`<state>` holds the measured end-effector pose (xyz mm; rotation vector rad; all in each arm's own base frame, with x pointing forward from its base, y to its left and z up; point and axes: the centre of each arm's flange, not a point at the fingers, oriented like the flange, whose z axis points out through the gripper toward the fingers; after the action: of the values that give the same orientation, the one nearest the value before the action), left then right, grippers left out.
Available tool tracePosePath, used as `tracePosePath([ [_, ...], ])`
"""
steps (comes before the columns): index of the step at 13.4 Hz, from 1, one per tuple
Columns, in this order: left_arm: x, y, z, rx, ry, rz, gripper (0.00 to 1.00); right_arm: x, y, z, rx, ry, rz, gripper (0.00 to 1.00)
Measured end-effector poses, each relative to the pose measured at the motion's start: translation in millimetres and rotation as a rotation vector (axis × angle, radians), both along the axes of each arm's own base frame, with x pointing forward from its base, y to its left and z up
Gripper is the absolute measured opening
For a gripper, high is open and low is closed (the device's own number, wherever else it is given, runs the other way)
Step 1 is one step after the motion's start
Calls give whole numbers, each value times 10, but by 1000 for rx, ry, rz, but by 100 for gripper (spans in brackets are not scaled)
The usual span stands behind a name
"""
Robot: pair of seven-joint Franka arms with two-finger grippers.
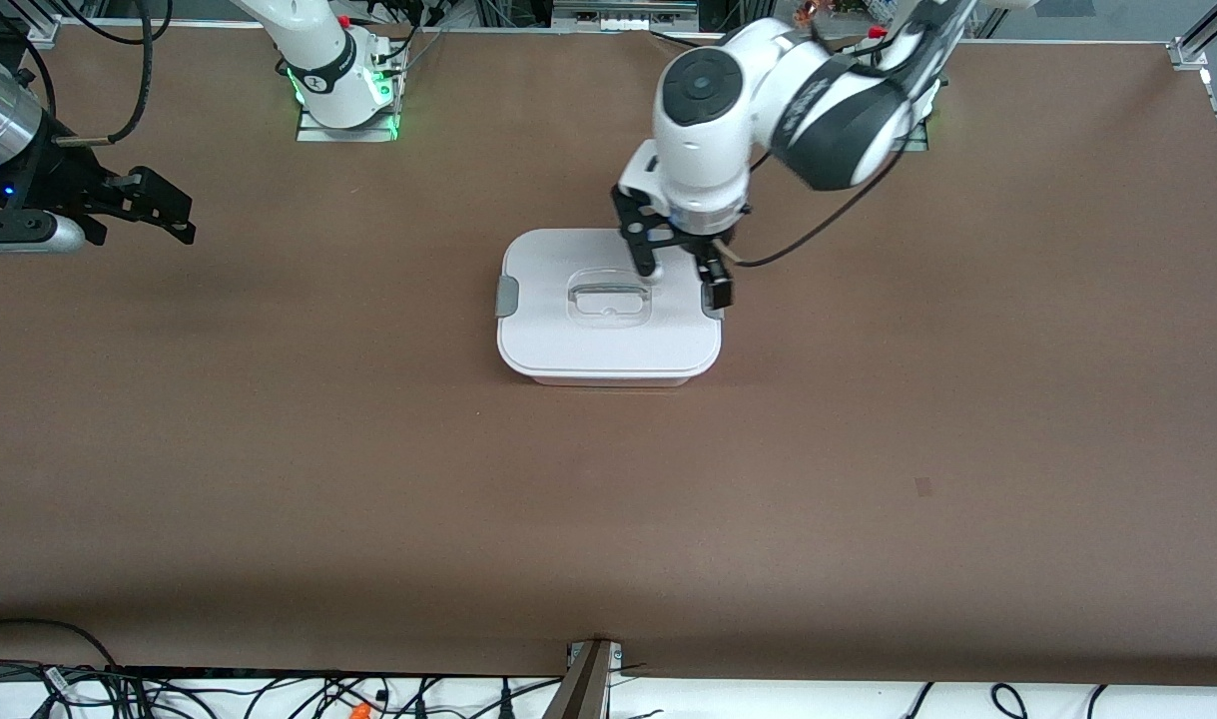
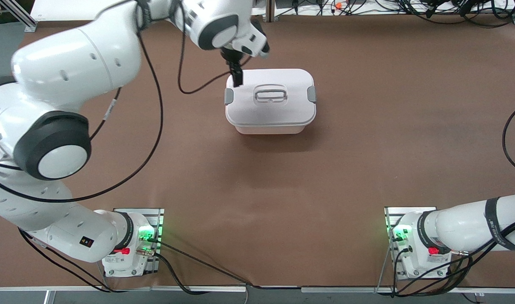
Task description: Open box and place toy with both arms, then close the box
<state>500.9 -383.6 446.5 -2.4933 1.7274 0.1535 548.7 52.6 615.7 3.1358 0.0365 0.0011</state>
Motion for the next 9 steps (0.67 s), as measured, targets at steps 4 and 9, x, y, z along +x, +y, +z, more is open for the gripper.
tracePosePath([
  [4,381,1073,594,17,23,217,100,1,1,-3,0,1,0,100],
  [9,650,1921,1242,-6,46,438,100,3,-4,-5,0,1,-1,100],
])
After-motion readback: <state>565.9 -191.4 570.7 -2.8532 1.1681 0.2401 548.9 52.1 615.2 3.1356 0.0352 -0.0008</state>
